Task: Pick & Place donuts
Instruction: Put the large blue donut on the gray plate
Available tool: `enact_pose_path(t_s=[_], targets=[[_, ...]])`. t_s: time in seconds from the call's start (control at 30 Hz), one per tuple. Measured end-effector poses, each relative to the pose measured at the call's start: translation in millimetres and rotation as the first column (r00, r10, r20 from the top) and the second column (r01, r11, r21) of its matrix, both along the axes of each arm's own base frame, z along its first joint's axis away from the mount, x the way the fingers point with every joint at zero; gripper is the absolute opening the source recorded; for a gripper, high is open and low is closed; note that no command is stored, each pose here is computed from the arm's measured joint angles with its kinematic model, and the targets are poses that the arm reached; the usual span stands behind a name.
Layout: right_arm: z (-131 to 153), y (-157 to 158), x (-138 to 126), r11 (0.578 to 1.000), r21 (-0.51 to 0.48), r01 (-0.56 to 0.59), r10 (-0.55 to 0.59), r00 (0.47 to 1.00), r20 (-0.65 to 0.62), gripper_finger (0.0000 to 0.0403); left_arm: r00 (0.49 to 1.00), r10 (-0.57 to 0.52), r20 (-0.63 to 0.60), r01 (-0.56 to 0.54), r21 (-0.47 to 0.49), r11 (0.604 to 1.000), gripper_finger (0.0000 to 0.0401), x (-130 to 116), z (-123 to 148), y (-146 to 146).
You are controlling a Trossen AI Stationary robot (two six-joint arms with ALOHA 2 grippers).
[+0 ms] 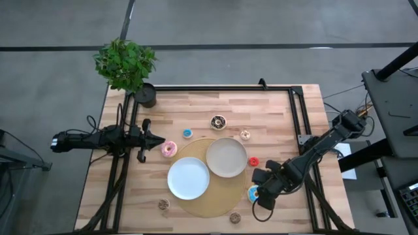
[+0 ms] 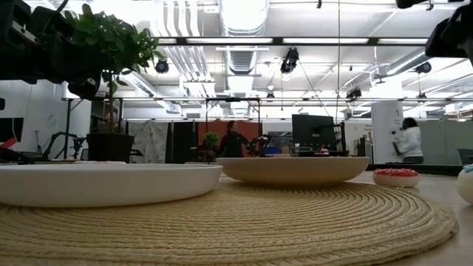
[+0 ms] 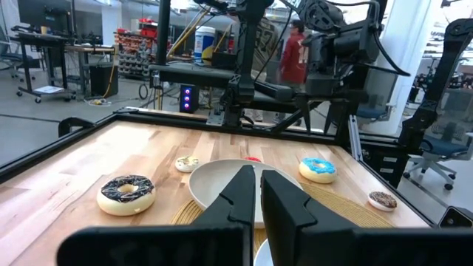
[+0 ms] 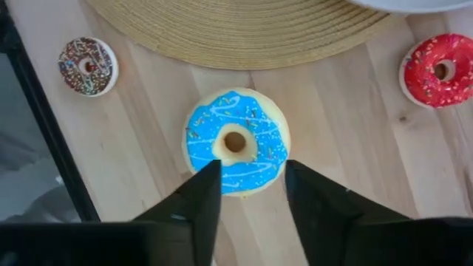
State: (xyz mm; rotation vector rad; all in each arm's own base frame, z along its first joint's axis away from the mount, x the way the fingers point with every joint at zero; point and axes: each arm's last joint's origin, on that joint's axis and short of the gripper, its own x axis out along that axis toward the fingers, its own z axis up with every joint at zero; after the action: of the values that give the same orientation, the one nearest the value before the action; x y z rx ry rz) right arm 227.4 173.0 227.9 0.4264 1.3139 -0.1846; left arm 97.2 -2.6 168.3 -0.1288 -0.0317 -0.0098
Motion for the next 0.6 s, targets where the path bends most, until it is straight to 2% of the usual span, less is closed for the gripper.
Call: enact_pose_path(t_s=[0.33, 0.6], targets=[[-6.9, -8.6, 2.2, 0.999, -0.008, 0.050, -0.050, 0.999, -0.019, 0.0251, 1.000, 0.000, 0.000, 0.000, 0.000, 1.000, 0.0000, 0.0, 0.1, 0.0], [-15.1, -13.6, 2.4, 0.997, -0.011, 0.079, -0.080, 0.996, -0.028, 0.0312, 1.000, 0.000, 0.000, 0.000, 0.000, 1.000, 0.0000, 0.0, 0.1, 0.0]])
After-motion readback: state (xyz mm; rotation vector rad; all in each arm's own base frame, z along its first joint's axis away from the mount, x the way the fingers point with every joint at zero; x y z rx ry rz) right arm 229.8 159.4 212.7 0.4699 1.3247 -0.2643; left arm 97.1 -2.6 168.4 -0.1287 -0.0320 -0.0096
